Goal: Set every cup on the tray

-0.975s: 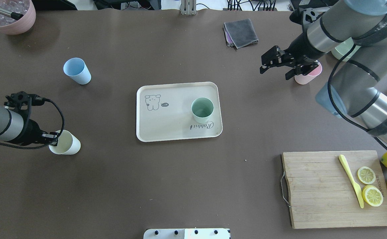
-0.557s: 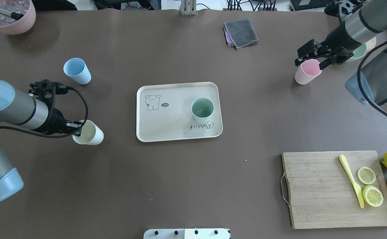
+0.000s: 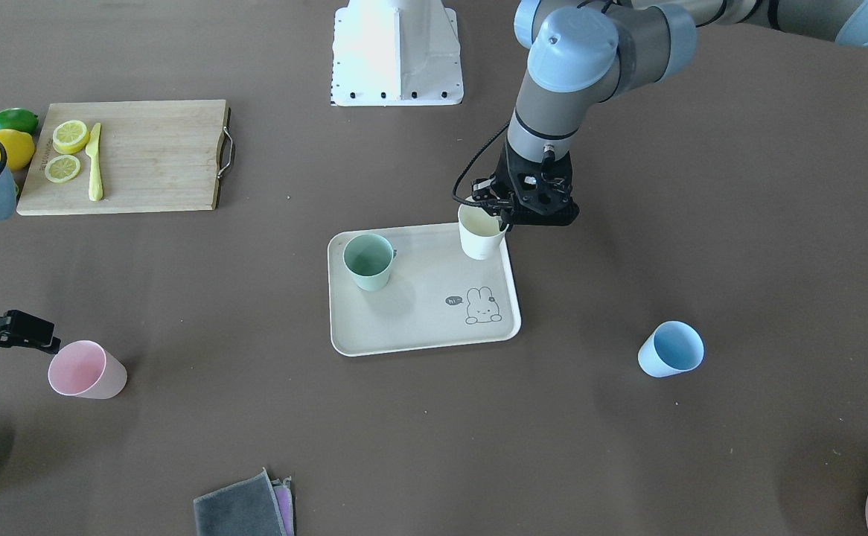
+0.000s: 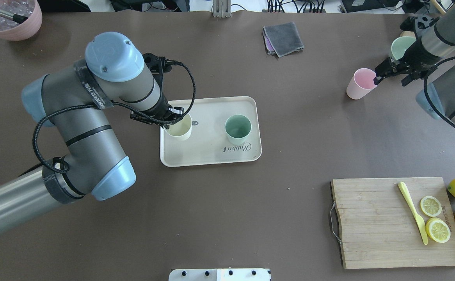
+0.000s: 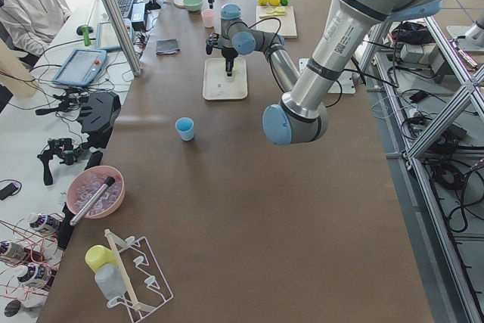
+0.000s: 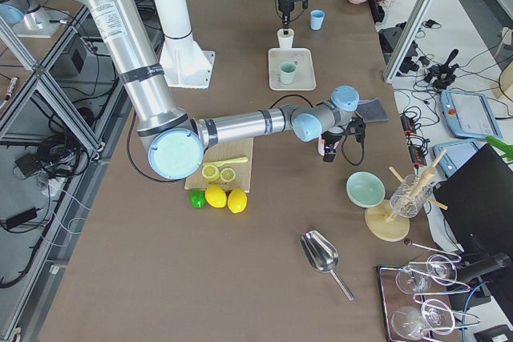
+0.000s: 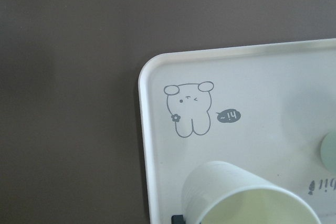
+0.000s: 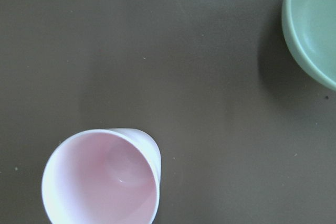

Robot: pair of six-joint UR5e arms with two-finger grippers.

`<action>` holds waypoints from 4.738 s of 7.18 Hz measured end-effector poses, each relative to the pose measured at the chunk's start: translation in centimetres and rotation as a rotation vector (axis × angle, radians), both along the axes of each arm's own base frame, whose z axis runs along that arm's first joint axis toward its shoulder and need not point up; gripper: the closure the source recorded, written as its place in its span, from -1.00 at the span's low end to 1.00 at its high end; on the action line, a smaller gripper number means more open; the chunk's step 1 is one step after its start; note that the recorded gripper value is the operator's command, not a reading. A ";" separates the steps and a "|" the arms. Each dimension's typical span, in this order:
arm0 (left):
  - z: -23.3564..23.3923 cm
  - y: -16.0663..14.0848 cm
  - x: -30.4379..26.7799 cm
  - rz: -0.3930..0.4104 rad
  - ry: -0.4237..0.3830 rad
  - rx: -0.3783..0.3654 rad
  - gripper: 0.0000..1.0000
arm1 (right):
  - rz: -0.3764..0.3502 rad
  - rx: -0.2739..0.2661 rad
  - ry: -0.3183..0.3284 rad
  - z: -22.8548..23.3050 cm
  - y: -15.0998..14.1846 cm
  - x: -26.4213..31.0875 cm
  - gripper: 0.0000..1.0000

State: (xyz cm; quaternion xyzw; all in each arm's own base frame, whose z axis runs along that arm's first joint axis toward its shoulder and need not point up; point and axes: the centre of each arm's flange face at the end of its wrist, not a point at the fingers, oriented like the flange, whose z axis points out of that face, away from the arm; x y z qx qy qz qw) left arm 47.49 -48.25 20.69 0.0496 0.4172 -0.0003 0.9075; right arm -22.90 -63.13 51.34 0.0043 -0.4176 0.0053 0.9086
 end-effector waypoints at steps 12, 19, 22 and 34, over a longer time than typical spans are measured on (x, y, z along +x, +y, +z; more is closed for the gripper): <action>10.9 -11.0 -20.3 0.074 -0.169 0.205 -0.95 | 0.125 -0.157 -0.167 -24.2 0.1 -19.0 1.00; 22.5 -16.8 -18.8 0.038 -0.151 0.158 -0.59 | 0.123 -0.117 -0.172 -27.0 4.6 -25.3 -1.00; 25.6 -17.1 -17.4 0.047 -0.132 0.139 1.00 | 0.105 -0.132 -0.187 -24.3 3.7 -20.5 -0.97; 3.7 -9.7 0.5 0.040 0.071 -0.043 -0.96 | 0.065 -0.047 -0.133 -14.4 0.5 -9.8 -0.99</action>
